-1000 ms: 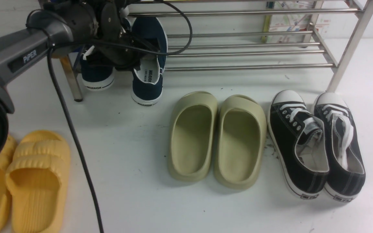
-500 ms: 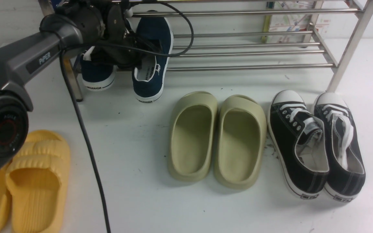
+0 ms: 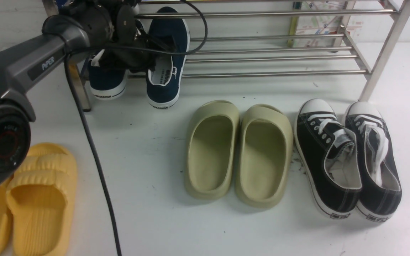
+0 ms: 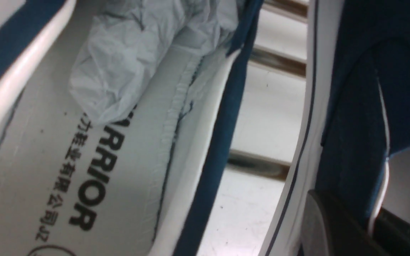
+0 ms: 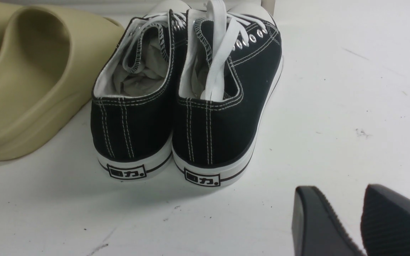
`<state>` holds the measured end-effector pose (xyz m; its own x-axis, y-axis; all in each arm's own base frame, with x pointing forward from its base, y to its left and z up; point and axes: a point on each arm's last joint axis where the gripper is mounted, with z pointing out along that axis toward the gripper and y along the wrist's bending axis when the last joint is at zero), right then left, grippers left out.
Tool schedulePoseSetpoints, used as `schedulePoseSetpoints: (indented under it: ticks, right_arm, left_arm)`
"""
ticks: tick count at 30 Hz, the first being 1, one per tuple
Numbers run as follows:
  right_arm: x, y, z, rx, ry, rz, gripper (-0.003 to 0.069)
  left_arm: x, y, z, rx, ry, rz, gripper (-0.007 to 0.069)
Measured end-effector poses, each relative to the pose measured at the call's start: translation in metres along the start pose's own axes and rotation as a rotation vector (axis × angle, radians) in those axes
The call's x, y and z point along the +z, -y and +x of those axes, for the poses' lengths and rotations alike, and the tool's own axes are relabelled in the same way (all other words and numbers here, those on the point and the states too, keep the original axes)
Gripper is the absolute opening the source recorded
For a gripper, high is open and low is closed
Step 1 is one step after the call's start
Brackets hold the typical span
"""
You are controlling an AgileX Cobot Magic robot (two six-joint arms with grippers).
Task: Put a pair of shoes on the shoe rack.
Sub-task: Use the left arm to put a shoe into the shoe rack
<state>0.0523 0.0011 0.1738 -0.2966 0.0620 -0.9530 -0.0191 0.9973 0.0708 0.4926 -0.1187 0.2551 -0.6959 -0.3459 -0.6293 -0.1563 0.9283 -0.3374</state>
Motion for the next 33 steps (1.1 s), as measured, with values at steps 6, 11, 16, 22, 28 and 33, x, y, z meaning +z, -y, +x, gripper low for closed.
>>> schedulePoseSetpoints:
  ticks: [6,11,16,22,28,33]
  right_arm:
    - [0.0,0.0,0.0,0.0,0.0,0.0,0.0239]
    - [0.0,0.0,0.0,0.0,0.0,0.0,0.0239]
    - [0.0,0.0,0.0,0.0,0.0,0.0,0.0239]
    - [0.0,0.0,0.0,0.0,0.0,0.0,0.0239]
    - [0.0,0.0,0.0,0.0,0.0,0.0,0.0239]
    - [0.0,0.0,0.0,0.001,0.0,0.0,0.0239]
  left_arm:
    - [0.0,0.001,-0.002,0.007,0.024,0.01,0.0024]
    - [-0.001,0.002,-0.007,0.017,0.066,0.029,0.0106]
    - [-0.001,0.003,-0.008,0.026,0.075,0.027,0.0232]
    - [-0.011,0.001,-0.012,0.03,0.072,0.012,0.0332]
    - [-0.049,0.004,-0.024,0.029,0.07,0.001,0.0337]
    - [-0.08,0.005,-0.028,0.078,0.04,-0.026,0.0323]
